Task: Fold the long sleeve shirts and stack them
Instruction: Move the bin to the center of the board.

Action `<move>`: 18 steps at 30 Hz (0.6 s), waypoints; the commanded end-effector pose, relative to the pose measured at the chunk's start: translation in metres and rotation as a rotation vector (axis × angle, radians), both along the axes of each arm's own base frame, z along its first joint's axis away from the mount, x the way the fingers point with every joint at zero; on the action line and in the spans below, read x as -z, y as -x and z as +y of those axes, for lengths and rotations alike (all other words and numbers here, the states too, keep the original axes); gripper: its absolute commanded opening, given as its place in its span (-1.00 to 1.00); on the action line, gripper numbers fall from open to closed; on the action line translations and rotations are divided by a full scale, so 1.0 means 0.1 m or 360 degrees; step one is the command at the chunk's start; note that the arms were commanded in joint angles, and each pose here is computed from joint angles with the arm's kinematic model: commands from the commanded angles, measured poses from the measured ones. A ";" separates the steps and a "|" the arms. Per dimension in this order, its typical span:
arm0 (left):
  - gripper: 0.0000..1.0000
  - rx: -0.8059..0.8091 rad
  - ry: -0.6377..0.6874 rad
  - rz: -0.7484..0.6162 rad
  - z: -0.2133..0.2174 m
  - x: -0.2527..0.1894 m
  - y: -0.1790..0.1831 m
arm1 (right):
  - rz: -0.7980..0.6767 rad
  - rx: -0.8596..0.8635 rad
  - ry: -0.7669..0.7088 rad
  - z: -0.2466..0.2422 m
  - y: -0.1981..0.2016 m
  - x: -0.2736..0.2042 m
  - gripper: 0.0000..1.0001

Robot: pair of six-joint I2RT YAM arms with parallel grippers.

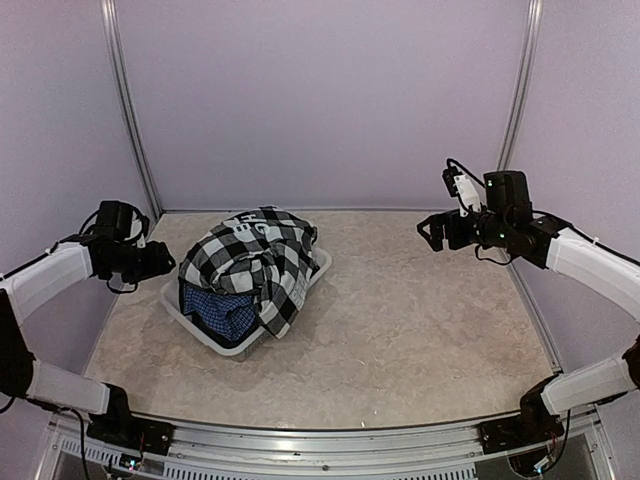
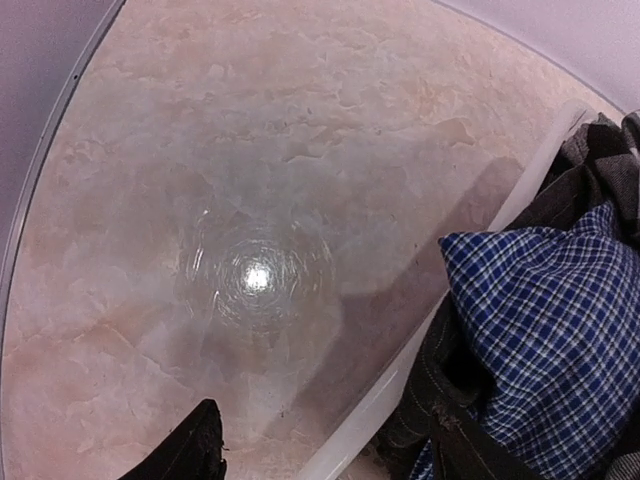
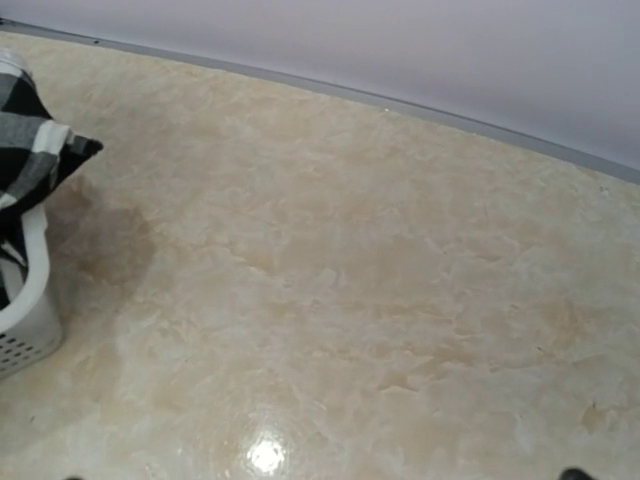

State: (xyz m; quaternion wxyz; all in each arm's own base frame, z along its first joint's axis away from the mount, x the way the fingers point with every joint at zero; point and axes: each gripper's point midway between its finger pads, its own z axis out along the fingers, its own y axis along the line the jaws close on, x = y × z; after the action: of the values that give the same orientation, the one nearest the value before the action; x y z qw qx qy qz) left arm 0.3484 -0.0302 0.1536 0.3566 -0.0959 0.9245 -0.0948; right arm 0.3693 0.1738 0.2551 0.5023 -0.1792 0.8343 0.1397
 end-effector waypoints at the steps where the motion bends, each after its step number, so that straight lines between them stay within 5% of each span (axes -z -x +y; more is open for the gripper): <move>1: 0.28 0.0088 0.0069 0.0207 -0.09 0.40 0.09 | -0.0046 -0.0035 -0.0052 0.06 0.04 -0.09 0.99; 8: 0.08 0.0167 0.0104 0.0287 -0.18 0.60 0.06 | -0.0038 -0.0051 -0.0063 0.10 0.00 -0.04 0.99; 18: -1.00 0.0175 0.0146 0.0238 -0.25 0.56 -0.06 | -0.0013 -0.0053 -0.0067 0.13 -0.04 0.03 0.99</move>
State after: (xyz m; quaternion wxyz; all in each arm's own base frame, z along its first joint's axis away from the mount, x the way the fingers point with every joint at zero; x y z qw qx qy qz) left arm 0.3381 -0.0770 0.0957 0.2535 -0.0146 0.9495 -0.1846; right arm 0.3720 0.1806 0.2558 0.5079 -0.1816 0.8274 0.1564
